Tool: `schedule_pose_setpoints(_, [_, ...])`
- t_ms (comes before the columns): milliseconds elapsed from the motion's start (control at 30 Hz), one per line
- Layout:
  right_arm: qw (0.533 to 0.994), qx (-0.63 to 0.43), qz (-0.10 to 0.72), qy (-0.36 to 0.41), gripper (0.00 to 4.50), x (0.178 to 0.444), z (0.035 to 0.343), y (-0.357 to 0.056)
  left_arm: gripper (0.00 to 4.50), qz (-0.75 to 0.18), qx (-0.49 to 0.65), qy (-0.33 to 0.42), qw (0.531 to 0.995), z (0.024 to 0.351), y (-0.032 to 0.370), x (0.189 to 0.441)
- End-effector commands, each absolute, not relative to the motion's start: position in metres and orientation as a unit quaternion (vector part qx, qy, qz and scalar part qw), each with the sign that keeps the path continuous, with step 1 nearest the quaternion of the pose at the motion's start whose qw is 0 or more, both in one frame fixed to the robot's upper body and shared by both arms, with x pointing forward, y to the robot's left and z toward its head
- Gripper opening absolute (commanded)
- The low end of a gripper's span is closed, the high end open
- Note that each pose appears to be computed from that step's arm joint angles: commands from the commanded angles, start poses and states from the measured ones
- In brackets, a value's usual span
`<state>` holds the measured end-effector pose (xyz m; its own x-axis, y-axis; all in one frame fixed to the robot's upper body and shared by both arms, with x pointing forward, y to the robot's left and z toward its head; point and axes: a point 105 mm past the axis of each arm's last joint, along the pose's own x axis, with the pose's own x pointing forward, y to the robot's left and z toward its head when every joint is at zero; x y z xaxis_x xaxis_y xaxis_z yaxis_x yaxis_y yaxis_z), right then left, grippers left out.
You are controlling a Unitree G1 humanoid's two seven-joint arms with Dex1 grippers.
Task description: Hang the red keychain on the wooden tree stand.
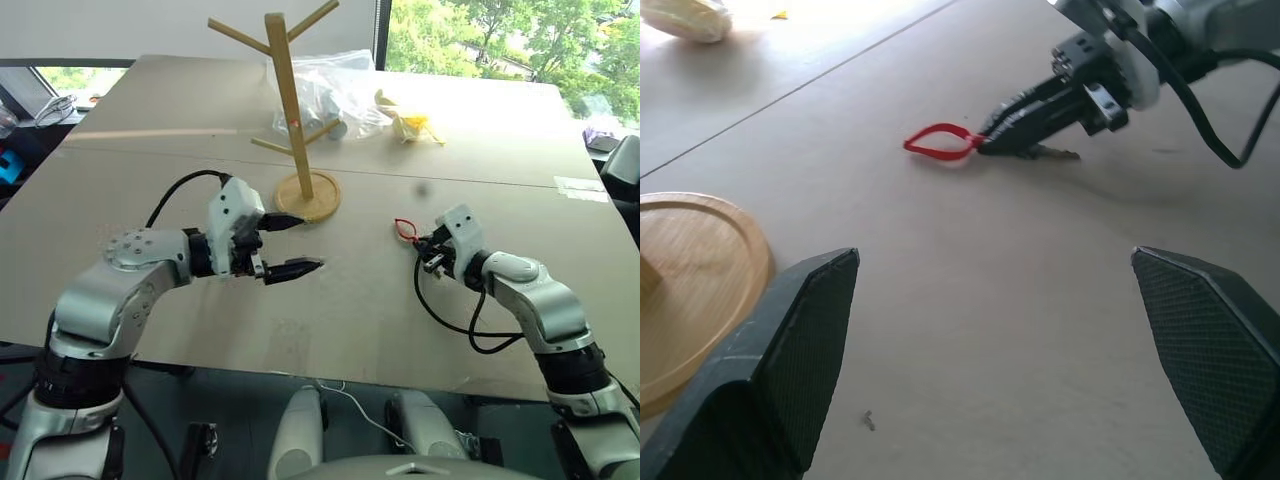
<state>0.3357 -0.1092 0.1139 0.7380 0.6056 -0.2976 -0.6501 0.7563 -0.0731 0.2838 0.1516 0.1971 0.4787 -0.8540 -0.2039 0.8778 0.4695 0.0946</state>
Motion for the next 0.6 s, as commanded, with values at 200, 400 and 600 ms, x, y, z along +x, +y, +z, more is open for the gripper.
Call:
schedule_pose_setpoints(200, [0.884,-0.069,0.437,-0.147,0.07,0.311,0.232,-0.055,4.50,-0.436,-0.055,-0.024,0.898,0.250,0.172,0.249])
schedule_pose_setpoints(400, [0.839,-0.122,0.465,-0.255,0.07,0.309,0.258,-0.016,4.50,-0.366,-0.104,-0.080,0.921,0.270,0.191,0.239])
schedule_pose_setpoints(600, [0.838,-0.145,0.441,-0.287,0.07,0.327,0.266,-0.002,4.50,-0.350,-0.128,-0.106,0.922,0.284,0.193,0.235])
